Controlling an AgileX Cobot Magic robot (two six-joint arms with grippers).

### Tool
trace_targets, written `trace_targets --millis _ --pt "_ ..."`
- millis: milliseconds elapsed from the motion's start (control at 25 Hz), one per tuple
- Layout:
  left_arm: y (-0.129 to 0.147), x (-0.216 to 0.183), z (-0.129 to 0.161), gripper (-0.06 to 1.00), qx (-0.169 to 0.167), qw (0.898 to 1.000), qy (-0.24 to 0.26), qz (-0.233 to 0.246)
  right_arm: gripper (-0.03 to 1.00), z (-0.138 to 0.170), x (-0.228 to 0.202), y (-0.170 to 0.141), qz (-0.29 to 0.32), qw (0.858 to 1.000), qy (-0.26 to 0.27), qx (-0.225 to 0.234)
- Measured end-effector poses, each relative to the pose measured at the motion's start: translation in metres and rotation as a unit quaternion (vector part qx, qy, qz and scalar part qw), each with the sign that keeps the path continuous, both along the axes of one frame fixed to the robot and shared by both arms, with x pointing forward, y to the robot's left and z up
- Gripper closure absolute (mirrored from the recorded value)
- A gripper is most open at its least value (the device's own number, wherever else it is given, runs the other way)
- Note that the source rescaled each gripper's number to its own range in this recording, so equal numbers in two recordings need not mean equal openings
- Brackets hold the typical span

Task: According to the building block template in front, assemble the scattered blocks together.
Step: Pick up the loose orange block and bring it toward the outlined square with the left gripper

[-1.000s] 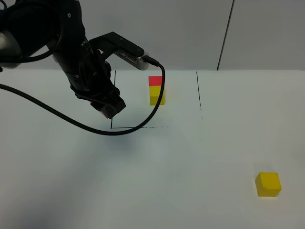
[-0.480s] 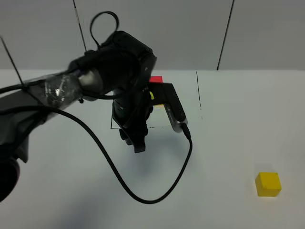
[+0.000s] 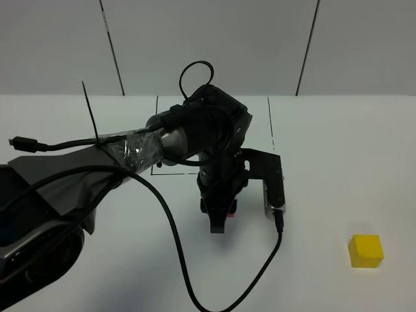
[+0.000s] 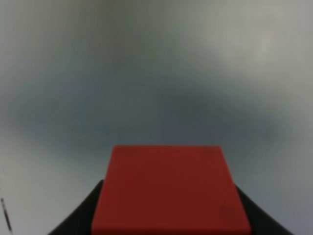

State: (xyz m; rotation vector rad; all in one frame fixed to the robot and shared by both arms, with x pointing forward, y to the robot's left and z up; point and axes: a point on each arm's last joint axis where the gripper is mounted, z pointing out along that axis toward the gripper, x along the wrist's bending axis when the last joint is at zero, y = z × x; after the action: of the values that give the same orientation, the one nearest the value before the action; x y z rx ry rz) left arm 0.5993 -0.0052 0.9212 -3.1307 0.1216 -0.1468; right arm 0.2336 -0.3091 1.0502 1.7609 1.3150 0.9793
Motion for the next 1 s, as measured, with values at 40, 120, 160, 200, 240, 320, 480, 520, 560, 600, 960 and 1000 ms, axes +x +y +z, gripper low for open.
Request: trace_targets --millis 40,120,160,200,240,320,480,520,560,600,960,1000 --pt "-0.001 0.0 -0.003 0.94 -0.005 1.0 0.005 -0.003 0.16 0.0 0.0 0.0 0.0 1.0 0.0 0.0" --pt "-0.003 -0.001 -0.007 0.94 -0.01 1.0 0.013 -0.006 0.16 0.0 0.0 0.0 0.0 1.0 0.0 0.0" --pt "-0.004 -0.001 -0.01 0.94 -0.01 1.0 0.014 -0.007 0.16 0.0 0.0 0.0 0.0 1.0 0.0 0.0" --pt "-0.004 -0.001 -0.011 0.94 -0.01 1.0 0.015 -0.008 0.16 0.0 0.0 0.0 0.0 1.0 0.0 0.0" --pt "-0.004 0.0 -0.012 0.94 -0.01 1.0 0.016 -0.008 0.16 0.0 0.0 0.0 0.0 1.0 0.0 0.0" --pt "-0.005 0.0 -0.014 0.94 -0.01 1.0 0.016 -0.009 0.16 0.0 0.0 0.0 0.0 1.0 0.0 0.0" --pt "-0.009 0.006 -0.011 0.94 -0.018 1.0 0.004 0.004 0.16 0.0 0.0 0.0 0.0 1.0 0.0 0.0" --pt "-0.01 0.008 -0.01 0.94 -0.016 1.0 0.0 0.008 0.16 0.0 0.0 0.0 0.0 1.0 0.0 0.0" --pt "-0.011 0.01 -0.009 0.94 -0.014 1.0 -0.001 0.01 0.16 0.0 0.0 0.0 0.0 1.0 0.0 0.0" --pt "-0.012 0.011 -0.01 0.94 -0.009 1.0 0.003 0.013 0.16 0.0 0.0 0.0 0.0 1.0 0.0 0.0" --pt "-0.021 0.018 -0.023 0.94 0.001 0.999 0.033 0.027 0.16 0.0 0.0 0.0 0.0 1.0 0.0 0.0" --pt "-0.021 0.018 -0.023 0.94 0.0 0.999 0.035 0.027 0.16 0.0 0.0 0.0 0.0 1.0 0.0 0.0"
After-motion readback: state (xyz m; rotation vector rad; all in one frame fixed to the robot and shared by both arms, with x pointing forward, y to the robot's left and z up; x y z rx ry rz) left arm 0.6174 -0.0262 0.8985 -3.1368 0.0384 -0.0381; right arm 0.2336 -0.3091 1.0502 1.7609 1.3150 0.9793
